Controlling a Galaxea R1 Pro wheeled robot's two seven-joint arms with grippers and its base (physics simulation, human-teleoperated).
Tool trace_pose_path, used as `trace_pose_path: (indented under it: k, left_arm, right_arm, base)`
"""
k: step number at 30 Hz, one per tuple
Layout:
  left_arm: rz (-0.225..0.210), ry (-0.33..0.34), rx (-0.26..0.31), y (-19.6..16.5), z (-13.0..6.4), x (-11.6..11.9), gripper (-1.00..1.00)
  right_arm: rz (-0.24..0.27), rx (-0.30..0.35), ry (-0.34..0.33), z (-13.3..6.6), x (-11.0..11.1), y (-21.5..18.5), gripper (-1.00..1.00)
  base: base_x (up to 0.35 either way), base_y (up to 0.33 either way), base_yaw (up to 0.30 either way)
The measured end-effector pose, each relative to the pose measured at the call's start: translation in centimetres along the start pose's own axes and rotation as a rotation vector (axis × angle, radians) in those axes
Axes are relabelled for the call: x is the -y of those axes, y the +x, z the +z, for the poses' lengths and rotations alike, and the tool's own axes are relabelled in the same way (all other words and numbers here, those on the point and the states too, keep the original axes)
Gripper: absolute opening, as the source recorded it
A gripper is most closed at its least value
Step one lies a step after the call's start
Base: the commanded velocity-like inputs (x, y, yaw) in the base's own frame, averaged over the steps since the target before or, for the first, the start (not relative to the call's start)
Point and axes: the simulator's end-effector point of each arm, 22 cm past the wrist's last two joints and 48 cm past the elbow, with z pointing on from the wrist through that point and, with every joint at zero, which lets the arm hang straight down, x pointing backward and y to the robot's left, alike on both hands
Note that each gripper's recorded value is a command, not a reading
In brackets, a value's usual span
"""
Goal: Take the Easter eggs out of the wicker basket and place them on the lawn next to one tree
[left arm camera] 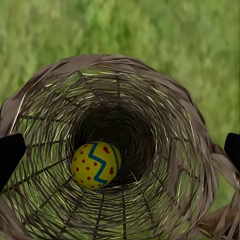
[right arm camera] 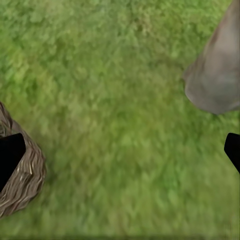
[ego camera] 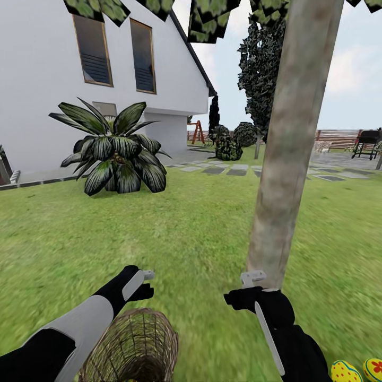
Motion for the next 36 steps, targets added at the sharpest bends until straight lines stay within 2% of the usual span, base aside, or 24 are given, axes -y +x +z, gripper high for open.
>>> trace_pose_path:
  k: [36]
  left_arm:
    - [-0.004, -0.007, 0.005, 4.3, 6.2, -0.7, 1.0]
  right_arm:
    - [-0.001, 0.001, -0.001, 4.2, -0.3, 6.6, 1.0]
  base:
    - [0.0, 0.0, 0.0]
